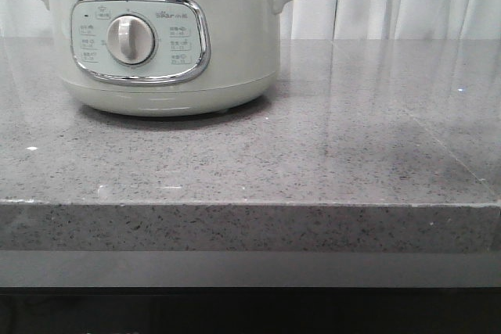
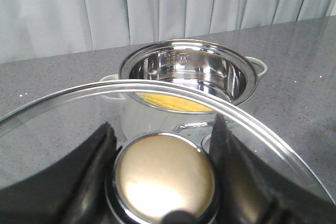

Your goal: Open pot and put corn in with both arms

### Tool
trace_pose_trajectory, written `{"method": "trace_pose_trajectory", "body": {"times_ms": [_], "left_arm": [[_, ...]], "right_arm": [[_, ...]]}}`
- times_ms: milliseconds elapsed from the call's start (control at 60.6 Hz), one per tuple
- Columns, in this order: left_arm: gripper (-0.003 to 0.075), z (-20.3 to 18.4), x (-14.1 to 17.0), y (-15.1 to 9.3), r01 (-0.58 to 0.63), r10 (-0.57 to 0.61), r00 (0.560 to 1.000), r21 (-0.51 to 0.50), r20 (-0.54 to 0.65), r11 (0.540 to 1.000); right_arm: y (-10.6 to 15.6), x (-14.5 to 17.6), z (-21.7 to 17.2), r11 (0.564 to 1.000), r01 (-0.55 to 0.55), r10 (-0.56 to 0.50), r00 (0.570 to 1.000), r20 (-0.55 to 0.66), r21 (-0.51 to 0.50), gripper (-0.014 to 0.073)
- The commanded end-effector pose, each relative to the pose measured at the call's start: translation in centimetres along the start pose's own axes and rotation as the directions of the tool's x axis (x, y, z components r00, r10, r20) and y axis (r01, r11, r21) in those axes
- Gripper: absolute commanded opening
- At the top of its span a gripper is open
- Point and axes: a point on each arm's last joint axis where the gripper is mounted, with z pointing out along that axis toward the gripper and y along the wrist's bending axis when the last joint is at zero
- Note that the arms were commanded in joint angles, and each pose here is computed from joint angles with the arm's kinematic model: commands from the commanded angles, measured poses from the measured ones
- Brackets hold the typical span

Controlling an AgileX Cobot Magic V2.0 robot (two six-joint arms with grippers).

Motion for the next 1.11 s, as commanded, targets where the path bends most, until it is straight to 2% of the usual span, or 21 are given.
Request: {"method": "trace_pose_trajectory", "body": {"times_ms": [0,297,561,792,1089], "left_arm": [[0.0188,-0.7,-2.1,0.0,0.011,-0.011,0.985,-0.003,0.171,1.0],[0.0188,-0.7,-2.1,0.0,0.011,-0.011,0.985,-0.003,0.171,1.0],[0.0188,0.4,-2.4,-0.2,0.052,-0.057,0.984,0.034,0.17,0.998],[0.0188,4.5,-4.2,-0.2,0.098,-0.108,0.964,0.053,0.245,0.994],[0.0188,12.7,-7.0,-0.9,0.096,-0.112,0.972,0.085,0.205,0.992]], "right_arm": [[0.0,0.5,-2.9,1.0,0.009,-0.01,0.993,0.12,0.013,0.0553],[0.1,6.1,-5.3,1.0,0.002,-0.003,0.995,0.097,0.009,0.0553],[0.2,8.3,-6.4,1.0,0.003,-0.004,0.995,0.099,0.008,0.0553],[0.2,8.3,-6.3,1.0,0.003,-0.003,0.996,0.091,0.008,0.0553],[0.2,8.3,-6.3,1.0,0.002,-0.003,0.996,0.09,0.008,0.0553]]}}
